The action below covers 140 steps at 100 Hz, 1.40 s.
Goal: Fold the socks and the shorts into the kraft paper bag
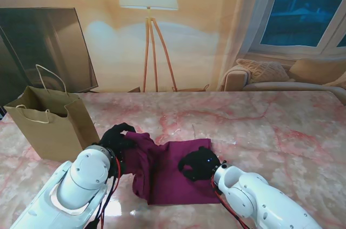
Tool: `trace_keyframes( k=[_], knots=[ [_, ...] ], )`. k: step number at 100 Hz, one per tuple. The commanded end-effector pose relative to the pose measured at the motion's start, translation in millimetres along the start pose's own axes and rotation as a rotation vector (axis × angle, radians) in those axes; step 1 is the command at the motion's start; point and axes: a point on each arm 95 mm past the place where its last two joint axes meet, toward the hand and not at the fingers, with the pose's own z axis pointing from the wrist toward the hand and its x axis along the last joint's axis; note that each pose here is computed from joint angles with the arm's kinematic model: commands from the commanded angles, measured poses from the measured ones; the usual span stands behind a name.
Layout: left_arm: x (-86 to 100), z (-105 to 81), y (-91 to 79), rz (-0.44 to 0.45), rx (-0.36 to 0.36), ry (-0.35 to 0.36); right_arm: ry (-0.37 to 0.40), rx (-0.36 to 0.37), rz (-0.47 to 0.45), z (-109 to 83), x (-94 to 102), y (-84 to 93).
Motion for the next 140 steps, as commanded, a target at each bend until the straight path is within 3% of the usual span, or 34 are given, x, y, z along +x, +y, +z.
trace_keyframes(
  k=[1, 31, 71, 93, 125, 140],
  knots=[
    [14.0, 3.6, 5.2, -0.028, -0.028, 0.021, 0.008, 0.085, 0.021, -3.6, 9.5, -32.7],
    [39.0, 10.1, 40.3, -0.046, -0.125, 0.005, -0.004, 0.092, 0.031, -3.1, 14.6, -34.7],
    [55.3, 25.3, 76.6, -0.05, -0.243, -0.068, -0.036, 0.106, 0.029, -1.3, 17.8, -35.5],
    [62.6, 26.1, 85.6, -0.121, -0.331, -0.064, -0.052, 0.077, 0.046, -4.8, 15.4, -31.2],
    [69.9, 23.9, 87.6, -0.196, -0.357, -0.03, -0.095, -0.059, 0.05, -28.7, 9.8, -0.8],
    [72.4, 25.9, 87.9, -0.175, -0.344, -0.019, -0.116, -0.11, 0.047, -41.2, 2.2, 10.0]
  ],
)
